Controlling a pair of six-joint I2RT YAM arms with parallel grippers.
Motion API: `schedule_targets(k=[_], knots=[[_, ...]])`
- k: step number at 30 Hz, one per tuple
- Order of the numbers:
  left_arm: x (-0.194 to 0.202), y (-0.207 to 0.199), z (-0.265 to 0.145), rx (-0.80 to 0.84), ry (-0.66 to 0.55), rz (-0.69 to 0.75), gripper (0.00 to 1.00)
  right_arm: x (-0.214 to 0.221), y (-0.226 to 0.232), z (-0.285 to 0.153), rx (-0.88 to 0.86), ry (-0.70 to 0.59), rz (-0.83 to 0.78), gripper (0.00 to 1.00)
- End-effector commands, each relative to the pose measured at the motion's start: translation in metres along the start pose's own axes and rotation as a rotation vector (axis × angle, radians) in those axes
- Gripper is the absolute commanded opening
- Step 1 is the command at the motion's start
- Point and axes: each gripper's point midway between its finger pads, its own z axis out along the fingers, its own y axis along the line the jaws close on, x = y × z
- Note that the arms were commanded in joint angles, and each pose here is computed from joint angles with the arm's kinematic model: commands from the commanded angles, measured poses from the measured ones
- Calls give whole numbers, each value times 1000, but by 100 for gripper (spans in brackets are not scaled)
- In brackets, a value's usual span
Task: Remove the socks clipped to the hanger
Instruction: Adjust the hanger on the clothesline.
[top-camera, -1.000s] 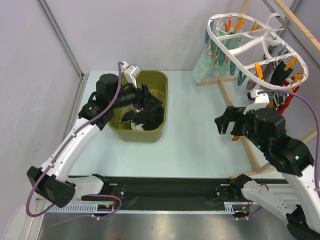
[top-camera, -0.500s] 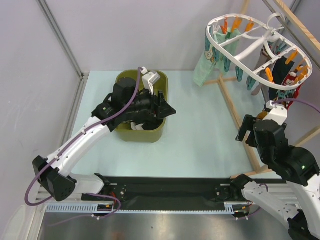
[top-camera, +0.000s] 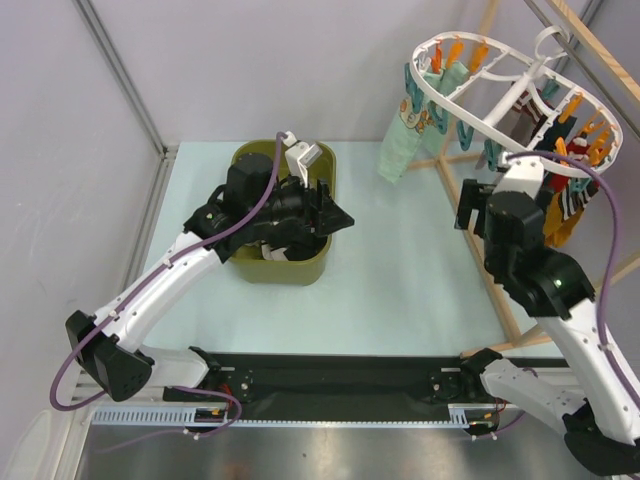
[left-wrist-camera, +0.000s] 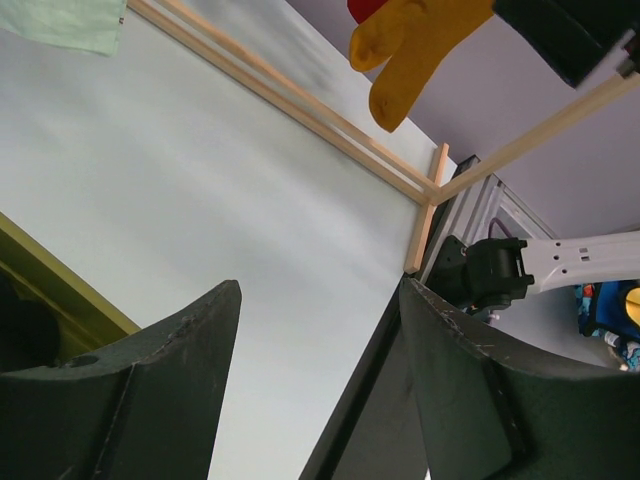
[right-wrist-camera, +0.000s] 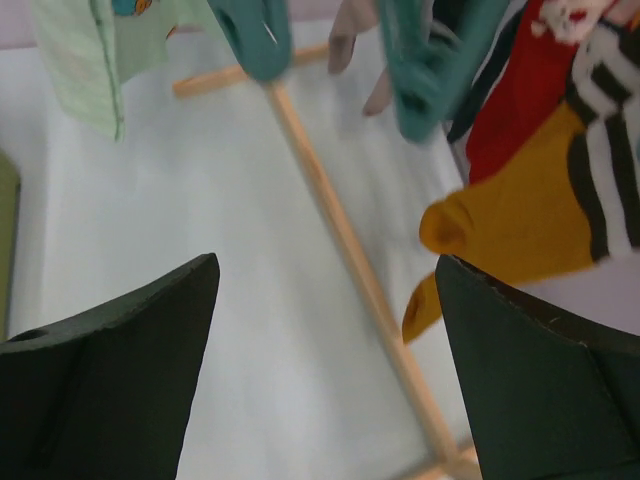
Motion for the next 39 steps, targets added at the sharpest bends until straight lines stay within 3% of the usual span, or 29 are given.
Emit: schedule_targets(k=[1,4,11,23,31,39], knots=[[-20,-12,-4,23,-57,26,70,-50,1,14,16,-141,-38,95],[-20,-13,-7,21,-57,30,70,-62,-6,29,46,-157,-59,96],[-22,-13,-10,8,-58,41,70,-89,19,37,-95,-211,-135,96],[-21,-10,-4,8,-46,33,70,-87,76,29,-290,-229,-226,98],[-20,-10,-5,8,-43,34,70,-86,106,55,-311,-201,-247,99],[-16,-6,-6,-11,-40,37,70,-83,140,29,-413,-171,-188,98]])
